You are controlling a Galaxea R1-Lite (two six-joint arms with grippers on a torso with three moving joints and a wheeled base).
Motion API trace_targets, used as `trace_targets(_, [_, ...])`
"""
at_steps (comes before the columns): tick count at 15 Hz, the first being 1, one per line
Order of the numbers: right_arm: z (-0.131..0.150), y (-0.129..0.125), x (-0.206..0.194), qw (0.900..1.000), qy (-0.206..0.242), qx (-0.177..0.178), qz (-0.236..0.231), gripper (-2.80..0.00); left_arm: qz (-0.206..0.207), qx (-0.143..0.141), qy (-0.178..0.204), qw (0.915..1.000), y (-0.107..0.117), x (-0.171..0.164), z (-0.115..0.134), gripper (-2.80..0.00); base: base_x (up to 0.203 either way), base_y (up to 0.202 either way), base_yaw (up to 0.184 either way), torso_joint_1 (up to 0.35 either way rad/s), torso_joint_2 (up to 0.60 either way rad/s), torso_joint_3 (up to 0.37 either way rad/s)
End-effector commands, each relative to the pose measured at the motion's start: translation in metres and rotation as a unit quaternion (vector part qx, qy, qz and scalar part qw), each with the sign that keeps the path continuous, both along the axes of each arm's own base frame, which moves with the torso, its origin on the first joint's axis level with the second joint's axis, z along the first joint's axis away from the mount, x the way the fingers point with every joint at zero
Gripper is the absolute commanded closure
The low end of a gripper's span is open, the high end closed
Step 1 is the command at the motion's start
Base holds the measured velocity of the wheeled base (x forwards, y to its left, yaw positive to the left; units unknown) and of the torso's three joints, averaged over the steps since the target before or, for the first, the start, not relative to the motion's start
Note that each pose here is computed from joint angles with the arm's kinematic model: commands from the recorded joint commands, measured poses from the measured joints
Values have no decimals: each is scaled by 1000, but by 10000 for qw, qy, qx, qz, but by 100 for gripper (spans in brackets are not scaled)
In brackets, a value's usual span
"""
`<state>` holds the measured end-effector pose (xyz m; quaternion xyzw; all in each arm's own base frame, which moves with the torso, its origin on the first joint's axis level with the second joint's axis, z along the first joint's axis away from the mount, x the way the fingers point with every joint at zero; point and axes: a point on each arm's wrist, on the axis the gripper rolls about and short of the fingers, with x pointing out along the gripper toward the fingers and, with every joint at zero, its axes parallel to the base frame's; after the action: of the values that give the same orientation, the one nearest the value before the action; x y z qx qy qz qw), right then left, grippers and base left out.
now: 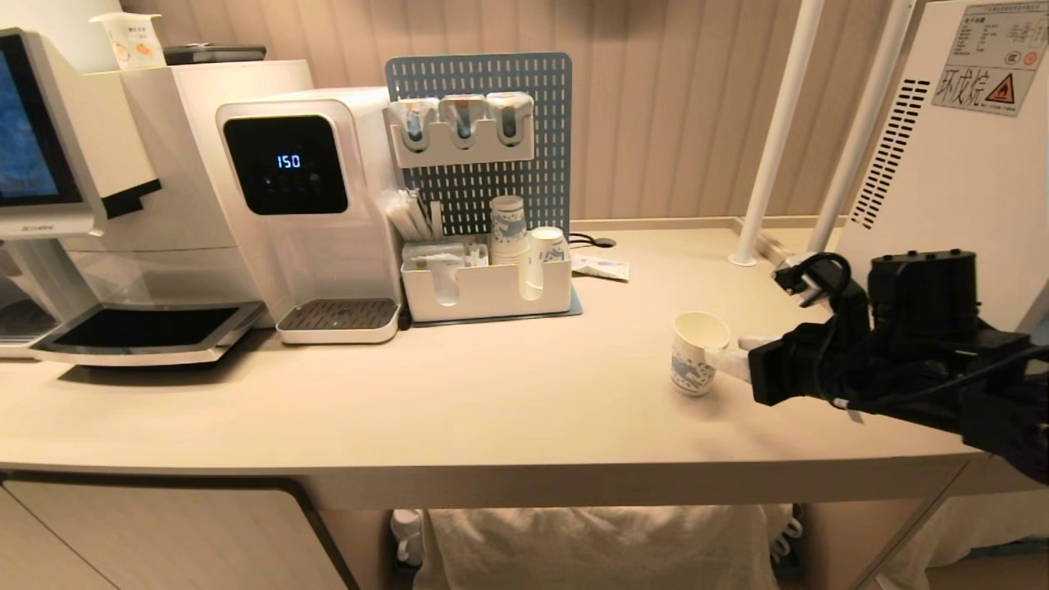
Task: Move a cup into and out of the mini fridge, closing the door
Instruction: Place the paper cup on the table, then close the freezer door
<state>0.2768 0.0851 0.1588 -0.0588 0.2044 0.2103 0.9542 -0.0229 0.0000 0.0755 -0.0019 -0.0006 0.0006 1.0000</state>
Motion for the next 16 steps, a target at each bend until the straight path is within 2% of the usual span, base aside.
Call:
trace_targets(1, [35,-13,-43,9986,-521,-13,89,0,0,-4,-1,10000,0,0,0,0,0,0,0,0,0,0])
trace_targets(3, [22,-18,-59,9990,-274,-310,179,0,-3,-4,2,10000,0,0,0,0,0,0,0,0,0,0])
trace_targets(5, [24,-26,-59,9928,-769,-890,244,0,0,-4,5,10000,0,0,0,0,0,0,0,0,0,0])
trace_targets(6, [30,-35,-68,9920,-898,-877,93,0,1,-4,-1,10000,0,0,0,0,0,0,0,0,0,0])
trace_targets(8, [36,-56,-96,9928,-779,-837,-359,0,-3,-4,-1,10000,0,0,0,0,0,0,0,0,0,0])
trace_targets(12, [33,-84,-174,9877,128,-520,-1469,0,1,-4,-1,10000,0,0,0,0,0,0,0,0,0,0])
trace_targets(14, [27,-85,-219,9855,105,-405,-1643,0,1,-4,-1,10000,0,0,0,0,0,0,0,0,0,0])
trace_targets(16, [2,-84,-257,9836,-44,-322,-1777,0,1,-4,-1,10000,0,0,0,0,0,0,0,0,0,0])
